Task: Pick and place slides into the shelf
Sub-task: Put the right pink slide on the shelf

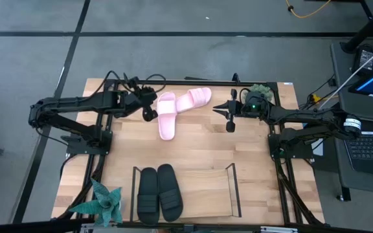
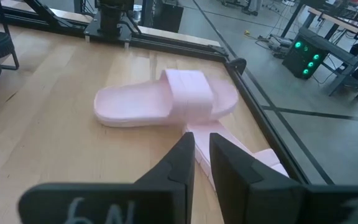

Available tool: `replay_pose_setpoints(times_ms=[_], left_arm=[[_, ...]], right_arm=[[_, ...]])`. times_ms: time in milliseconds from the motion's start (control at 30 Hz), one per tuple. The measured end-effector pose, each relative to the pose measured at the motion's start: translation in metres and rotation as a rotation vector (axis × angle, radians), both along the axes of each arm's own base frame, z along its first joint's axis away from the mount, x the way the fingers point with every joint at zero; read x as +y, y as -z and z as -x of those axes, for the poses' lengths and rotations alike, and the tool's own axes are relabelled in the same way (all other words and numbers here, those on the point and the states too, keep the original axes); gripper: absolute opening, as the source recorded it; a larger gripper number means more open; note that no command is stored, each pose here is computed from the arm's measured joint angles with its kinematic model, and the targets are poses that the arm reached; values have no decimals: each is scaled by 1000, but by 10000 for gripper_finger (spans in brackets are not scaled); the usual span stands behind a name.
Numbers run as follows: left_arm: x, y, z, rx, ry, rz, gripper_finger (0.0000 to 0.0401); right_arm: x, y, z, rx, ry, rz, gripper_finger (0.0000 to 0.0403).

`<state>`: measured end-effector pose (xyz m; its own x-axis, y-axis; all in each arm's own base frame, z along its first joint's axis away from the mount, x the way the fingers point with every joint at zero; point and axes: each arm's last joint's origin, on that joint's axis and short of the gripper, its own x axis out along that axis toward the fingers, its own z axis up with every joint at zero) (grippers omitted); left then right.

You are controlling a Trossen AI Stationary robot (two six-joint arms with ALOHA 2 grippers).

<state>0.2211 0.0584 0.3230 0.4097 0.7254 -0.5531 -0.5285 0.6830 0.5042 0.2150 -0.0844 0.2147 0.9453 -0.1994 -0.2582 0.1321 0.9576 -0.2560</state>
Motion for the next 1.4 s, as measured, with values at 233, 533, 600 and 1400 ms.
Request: replay_pose_setpoints(times_ms=[233, 533, 600, 1400], left_arm=[[-12, 10, -6, 29, 11, 51, 0], [-15, 39, -32, 219, 109, 53, 0], [-14, 45, -37, 266, 127, 45, 0], [-13, 58, -45, 346, 139, 34, 71]], right_arm=[[0, 0, 0, 0, 0, 0, 53], [0, 0, 0, 0, 1, -1, 53], [0, 0, 0, 0, 0, -1, 53], [0, 1, 0, 12, 0, -7, 53]])
